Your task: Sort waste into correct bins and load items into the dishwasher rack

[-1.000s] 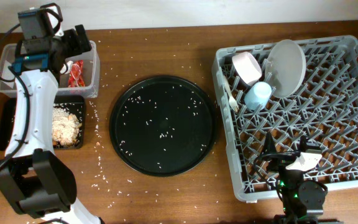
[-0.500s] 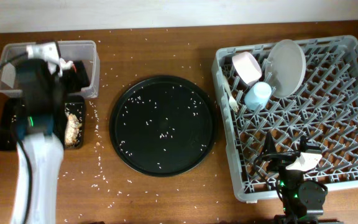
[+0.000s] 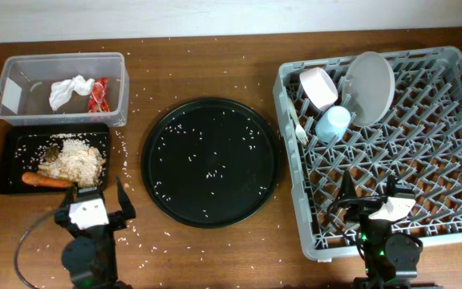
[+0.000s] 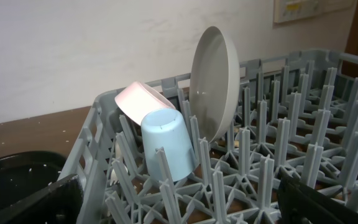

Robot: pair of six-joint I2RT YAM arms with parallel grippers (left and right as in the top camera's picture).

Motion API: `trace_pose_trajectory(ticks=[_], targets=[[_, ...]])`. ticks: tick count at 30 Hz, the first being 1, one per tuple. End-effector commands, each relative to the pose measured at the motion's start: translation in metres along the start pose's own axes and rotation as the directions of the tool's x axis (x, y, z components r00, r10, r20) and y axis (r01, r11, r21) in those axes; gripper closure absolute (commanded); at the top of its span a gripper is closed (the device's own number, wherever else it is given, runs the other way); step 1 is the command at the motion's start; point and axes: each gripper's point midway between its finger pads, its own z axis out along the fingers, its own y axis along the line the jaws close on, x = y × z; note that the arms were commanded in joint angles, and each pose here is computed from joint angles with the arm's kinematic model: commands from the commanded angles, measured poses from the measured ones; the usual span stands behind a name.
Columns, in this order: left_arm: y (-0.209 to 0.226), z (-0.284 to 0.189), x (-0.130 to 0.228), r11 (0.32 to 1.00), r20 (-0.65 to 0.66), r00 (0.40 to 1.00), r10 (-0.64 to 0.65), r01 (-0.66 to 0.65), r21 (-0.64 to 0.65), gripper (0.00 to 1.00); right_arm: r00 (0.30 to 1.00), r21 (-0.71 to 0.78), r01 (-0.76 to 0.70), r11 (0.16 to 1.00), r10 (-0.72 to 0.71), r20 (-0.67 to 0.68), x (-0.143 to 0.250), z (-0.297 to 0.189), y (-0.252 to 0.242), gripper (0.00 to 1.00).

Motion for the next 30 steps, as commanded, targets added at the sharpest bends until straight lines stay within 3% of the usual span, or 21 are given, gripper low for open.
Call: trace_pose_trajectory(ticks=[1,30], targets=[[-0.001,-0.001,0.012,1.000,0.020,1.000,0.015,-0.015,-0.001,0.01,1.000,-0.001,0.009,1.000,-0.009,-0.005,0.003,0.000,0.000,0.01],[0.000,-0.010,0.000,1.000,0.079,0.997,0.020,-0.019,-0.016,0.01,1.000,-0.001,0.009,1.000,-0.009,-0.005,0.003,0.000,0.000,0.01]])
